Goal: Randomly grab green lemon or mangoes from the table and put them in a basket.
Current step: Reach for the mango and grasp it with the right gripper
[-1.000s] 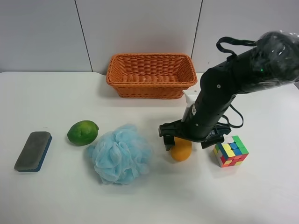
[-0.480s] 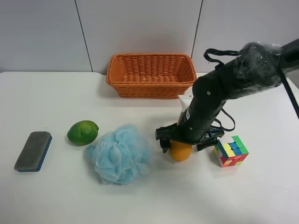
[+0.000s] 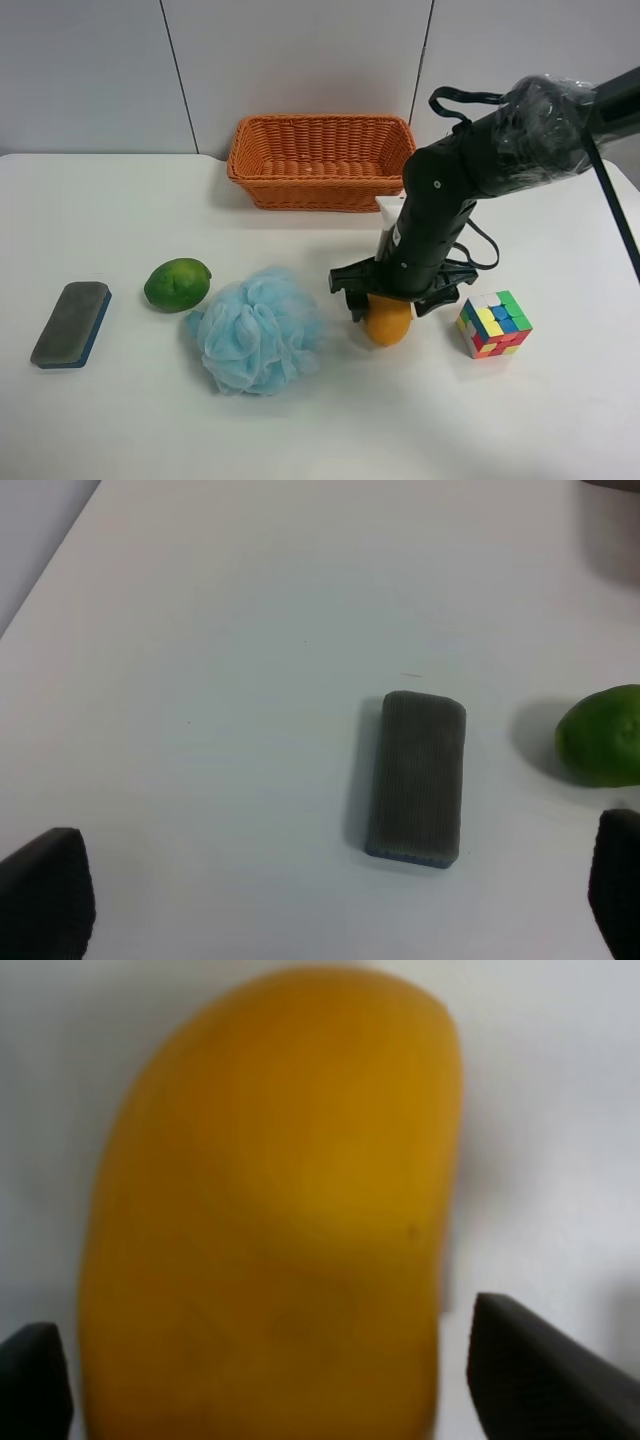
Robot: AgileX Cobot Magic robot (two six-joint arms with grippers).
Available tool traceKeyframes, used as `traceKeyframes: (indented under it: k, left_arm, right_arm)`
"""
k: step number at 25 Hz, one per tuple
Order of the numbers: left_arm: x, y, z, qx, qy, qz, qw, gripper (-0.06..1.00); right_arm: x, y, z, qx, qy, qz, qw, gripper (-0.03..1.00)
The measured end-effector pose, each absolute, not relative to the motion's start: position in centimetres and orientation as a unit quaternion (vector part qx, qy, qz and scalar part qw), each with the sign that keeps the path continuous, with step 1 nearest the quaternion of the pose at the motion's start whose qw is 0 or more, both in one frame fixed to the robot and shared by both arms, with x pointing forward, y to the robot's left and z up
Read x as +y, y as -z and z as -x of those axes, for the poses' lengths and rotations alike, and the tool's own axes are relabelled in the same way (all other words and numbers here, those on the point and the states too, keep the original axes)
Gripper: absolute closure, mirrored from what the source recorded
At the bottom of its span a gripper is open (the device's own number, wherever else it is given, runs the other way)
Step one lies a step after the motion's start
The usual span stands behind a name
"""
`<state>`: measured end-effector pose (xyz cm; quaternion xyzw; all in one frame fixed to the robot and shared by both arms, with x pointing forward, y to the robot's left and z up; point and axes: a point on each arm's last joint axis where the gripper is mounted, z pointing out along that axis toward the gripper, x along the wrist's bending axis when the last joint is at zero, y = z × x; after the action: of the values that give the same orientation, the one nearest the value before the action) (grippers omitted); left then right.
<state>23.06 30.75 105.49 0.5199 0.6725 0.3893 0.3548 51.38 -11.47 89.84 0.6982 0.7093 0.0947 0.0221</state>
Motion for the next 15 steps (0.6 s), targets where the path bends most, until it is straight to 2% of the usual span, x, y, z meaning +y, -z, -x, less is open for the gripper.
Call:
traceKeyframes:
  k: [2, 3, 4, 15]
  left_arm:
    - [30.75, -105.49, -23.06, 0.673, -0.389, -0.52, 0.355, -0.05]
    - [30.75, -105.49, -23.06, 0.673, -0.389, -0.52, 0.355, -0.05]
    - [30.75, -105.49, -23.06, 0.673, -0.389, -0.52, 0.355, -0.05]
    - [30.75, -105.49, -23.06, 0.673, -0.389, -0.52, 0.355, -0.05]
  right_arm:
    - [-11.58, -89.81, -51.29, 0.712, -0.087, -0.697, 0.023, 0.24]
    - [-11.62, -89.8, -51.24, 0.712, -0.083, -0.697, 0.022, 0.32]
    - [-11.63, -89.8, -51.22, 0.712, -0.082, -0.697, 0.022, 0.35]
    - [-11.71, -89.8, -51.12, 0.713, -0.073, -0.697, 0.021, 0.35]
